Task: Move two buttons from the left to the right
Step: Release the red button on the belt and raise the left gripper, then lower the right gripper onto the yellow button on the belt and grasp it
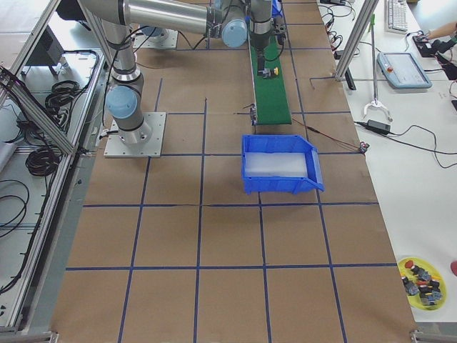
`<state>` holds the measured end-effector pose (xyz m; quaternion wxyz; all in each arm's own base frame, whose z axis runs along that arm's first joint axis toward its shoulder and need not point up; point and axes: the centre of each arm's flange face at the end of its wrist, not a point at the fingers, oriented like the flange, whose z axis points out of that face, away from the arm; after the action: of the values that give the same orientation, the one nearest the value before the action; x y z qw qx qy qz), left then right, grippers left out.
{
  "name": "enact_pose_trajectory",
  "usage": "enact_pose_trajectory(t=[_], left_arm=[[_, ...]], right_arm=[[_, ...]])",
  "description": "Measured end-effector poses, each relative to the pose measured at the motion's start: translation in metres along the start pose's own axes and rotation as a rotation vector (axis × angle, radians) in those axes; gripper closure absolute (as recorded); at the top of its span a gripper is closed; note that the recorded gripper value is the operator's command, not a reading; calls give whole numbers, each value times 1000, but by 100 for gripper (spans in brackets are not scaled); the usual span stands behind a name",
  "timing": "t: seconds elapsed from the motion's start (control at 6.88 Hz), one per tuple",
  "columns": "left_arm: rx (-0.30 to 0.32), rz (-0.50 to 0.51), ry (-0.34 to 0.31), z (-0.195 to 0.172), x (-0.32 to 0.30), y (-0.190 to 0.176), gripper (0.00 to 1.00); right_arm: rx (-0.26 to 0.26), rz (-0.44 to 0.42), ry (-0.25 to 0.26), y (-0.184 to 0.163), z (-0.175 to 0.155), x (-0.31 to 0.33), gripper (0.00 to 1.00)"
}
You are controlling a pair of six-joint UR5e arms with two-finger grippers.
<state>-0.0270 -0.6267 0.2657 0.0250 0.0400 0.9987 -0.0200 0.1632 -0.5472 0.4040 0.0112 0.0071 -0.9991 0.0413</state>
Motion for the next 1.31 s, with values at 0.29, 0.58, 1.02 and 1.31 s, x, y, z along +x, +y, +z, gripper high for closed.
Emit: enact_pose_trajectory(t=[0.29,0.58,1.02,1.31], left_arm=[[25,2,-7,-17,5,-2,0],[28,1,-8,-52,11,-3,0],[-17,11,0,-133,49,8,0],[-37,23,8,-183,68,42,0]], right_arm=[[-4,1,1,-7,3,0,0],[-6,5,-2,-8,5,-1,0],[-27,8,-4,-13,18,-1,0],[-23,10,-5,-16,18,-1,0]])
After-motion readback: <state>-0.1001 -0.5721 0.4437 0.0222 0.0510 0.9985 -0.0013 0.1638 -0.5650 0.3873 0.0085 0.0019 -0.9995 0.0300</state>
